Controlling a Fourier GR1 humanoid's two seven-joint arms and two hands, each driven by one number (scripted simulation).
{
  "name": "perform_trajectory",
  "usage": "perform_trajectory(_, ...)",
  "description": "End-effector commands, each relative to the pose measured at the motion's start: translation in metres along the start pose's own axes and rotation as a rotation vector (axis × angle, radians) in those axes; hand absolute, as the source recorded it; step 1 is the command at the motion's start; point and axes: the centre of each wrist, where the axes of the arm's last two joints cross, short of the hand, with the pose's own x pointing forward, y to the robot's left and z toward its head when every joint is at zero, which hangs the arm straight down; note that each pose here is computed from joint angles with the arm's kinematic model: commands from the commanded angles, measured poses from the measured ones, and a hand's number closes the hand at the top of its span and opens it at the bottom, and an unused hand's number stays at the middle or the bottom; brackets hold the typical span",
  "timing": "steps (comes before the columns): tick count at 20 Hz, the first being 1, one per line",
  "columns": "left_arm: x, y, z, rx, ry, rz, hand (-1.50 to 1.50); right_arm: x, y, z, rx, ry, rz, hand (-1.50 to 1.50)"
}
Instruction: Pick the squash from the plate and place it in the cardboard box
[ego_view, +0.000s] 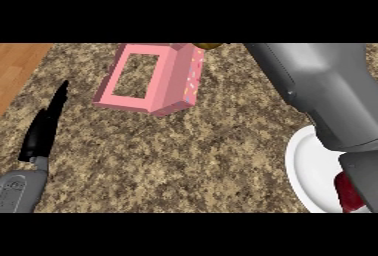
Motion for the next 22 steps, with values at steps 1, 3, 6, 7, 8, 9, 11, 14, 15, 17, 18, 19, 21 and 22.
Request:
perform_trajectory(1,-0.010,-0.001,0.007,-0.008,0.016,0.002,0.00,0.014,-0.019,-0.008,0.036,-0.123,-0.085,1.50)
perform_trajectory(3,0.003,-0.008,0.000,-0.007,-0.006,-0.009,0.00,0.033,-0.021,-0.022,0.057,-0.134,-0.134,1.50)
perform_trajectory(6,0.000,-0.014,0.002,0.001,-0.002,0.006,0.00,0.050,-0.013,-0.038,0.056,-0.141,-0.217,1.50)
perform_trajectory(7,0.007,-0.010,-0.005,-0.015,-0.003,0.004,0.00,0.052,-0.014,-0.040,0.047,-0.140,-0.231,1.50)
perform_trajectory(8,0.004,0.003,-0.006,-0.007,-0.001,-0.015,0.00,0.051,-0.014,-0.040,0.060,-0.128,-0.269,1.50)
perform_trajectory(9,0.007,-0.011,-0.007,-0.010,-0.002,0.005,0.00,0.051,-0.014,-0.040,0.056,-0.119,-0.280,1.50)
perform_trajectory(11,0.016,0.000,-0.011,-0.019,-0.030,-0.017,0.00,0.048,-0.003,-0.045,0.062,-0.087,-0.307,1.50)
perform_trajectory(14,0.012,-0.016,-0.009,-0.031,-0.030,-0.010,0.00,0.044,0.005,-0.048,0.073,-0.055,-0.371,1.50)
perform_trajectory(15,0.022,-0.012,-0.016,-0.051,-0.032,-0.014,0.00,0.043,0.009,-0.049,0.093,-0.041,-0.391,1.50)
perform_trajectory(17,0.013,-0.018,-0.008,-0.051,-0.046,-0.004,0.00,0.039,0.023,-0.054,0.116,-0.003,-0.442,1.50)
perform_trajectory(18,0.030,-0.015,-0.017,-0.047,-0.055,-0.008,0.00,0.040,0.021,-0.053,0.127,-0.010,-0.443,1.50)
perform_trajectory(19,0.019,-0.016,-0.012,-0.051,-0.055,-0.010,0.00,0.037,0.033,-0.057,0.114,0.017,-0.450,1.50)
perform_trajectory(21,0.034,-0.014,-0.022,-0.056,-0.077,-0.012,0.00,0.036,0.042,-0.059,0.145,0.015,-0.478,1.50)
perform_trajectory(22,0.025,-0.018,-0.017,-0.063,-0.073,-0.014,0.00,0.036,0.041,-0.059,0.129,0.043,-0.475,1.50)
